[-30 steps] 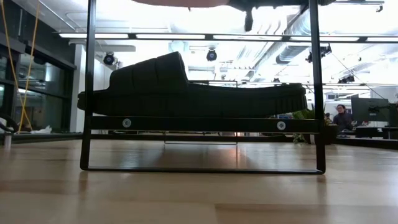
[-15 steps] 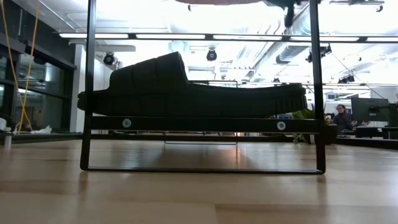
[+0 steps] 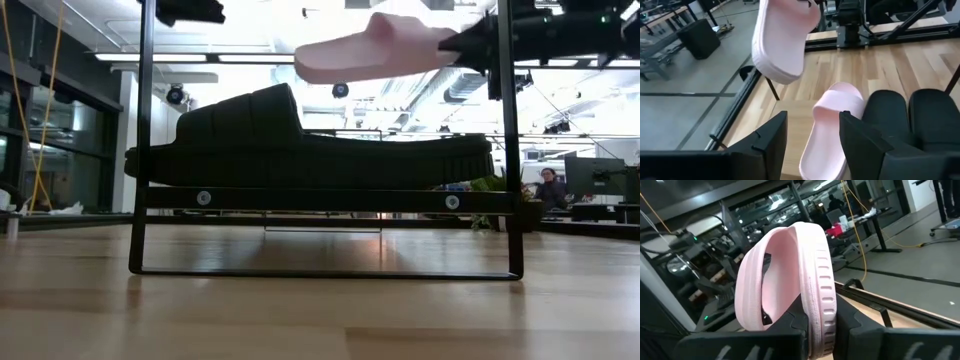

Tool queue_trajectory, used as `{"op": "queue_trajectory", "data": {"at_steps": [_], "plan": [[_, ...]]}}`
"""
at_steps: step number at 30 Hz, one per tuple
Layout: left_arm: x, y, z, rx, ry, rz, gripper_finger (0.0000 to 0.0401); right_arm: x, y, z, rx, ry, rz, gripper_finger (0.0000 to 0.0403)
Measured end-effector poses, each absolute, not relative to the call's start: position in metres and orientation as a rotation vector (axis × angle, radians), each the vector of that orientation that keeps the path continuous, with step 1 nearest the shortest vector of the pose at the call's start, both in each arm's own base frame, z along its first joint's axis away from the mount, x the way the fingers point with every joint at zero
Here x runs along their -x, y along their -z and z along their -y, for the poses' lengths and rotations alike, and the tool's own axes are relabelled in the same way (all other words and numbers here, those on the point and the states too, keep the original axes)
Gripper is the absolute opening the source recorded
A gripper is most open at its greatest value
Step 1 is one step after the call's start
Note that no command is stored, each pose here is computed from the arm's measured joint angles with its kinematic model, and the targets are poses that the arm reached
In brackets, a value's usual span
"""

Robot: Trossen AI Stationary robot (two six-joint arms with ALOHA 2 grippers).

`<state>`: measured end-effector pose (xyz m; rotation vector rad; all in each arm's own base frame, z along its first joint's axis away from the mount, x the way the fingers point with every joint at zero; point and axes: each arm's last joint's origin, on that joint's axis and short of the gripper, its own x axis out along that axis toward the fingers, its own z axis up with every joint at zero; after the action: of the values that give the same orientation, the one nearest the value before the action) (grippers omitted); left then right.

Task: Pick and place slides into the shelf
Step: Put the pink slipper on the shelf

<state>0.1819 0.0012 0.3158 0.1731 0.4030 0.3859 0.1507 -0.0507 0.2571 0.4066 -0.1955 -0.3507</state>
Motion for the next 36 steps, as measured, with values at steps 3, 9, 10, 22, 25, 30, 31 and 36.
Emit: {"op": "queue_trajectory", "data": {"at_steps": [3,9,10,22,25,30,31,36], "plan": [[-0.185,-0.302,-0.001,-0.173,-0.385,-0.392,0.0158,-0.149,-0.249,0.050,-0.405,0.344,0.227,0.0018],[-0.187,-0.283,-0.001,-0.166,-0.377,-0.376,0.0157,-0.151,-0.240,0.047,-0.377,0.388,0.218,0.0018],[-0.188,-0.280,-0.001,-0.165,-0.378,-0.374,0.0157,-0.152,-0.238,0.046,-0.366,0.404,0.215,0.0018],[-0.186,-0.257,-0.033,-0.095,-0.468,-0.358,0.0156,-0.171,-0.232,0.040,-0.290,0.479,0.234,0.0019],[-0.185,-0.259,-0.038,-0.073,-0.472,-0.345,0.0156,-0.177,-0.229,0.041,-0.269,0.479,0.240,0.0019],[-0.185,-0.261,-0.039,-0.075,-0.450,-0.325,0.0156,-0.185,-0.223,0.042,-0.267,0.483,0.227,0.0019],[-0.186,-0.262,-0.039,-0.082,-0.449,-0.316,0.0156,-0.186,-0.221,0.043,-0.263,0.485,0.220,0.0019],[-0.187,-0.269,-0.040,-0.097,-0.451,-0.245,0.0156,-0.193,-0.215,0.045,-0.263,0.492,0.214,0.0019]]}}
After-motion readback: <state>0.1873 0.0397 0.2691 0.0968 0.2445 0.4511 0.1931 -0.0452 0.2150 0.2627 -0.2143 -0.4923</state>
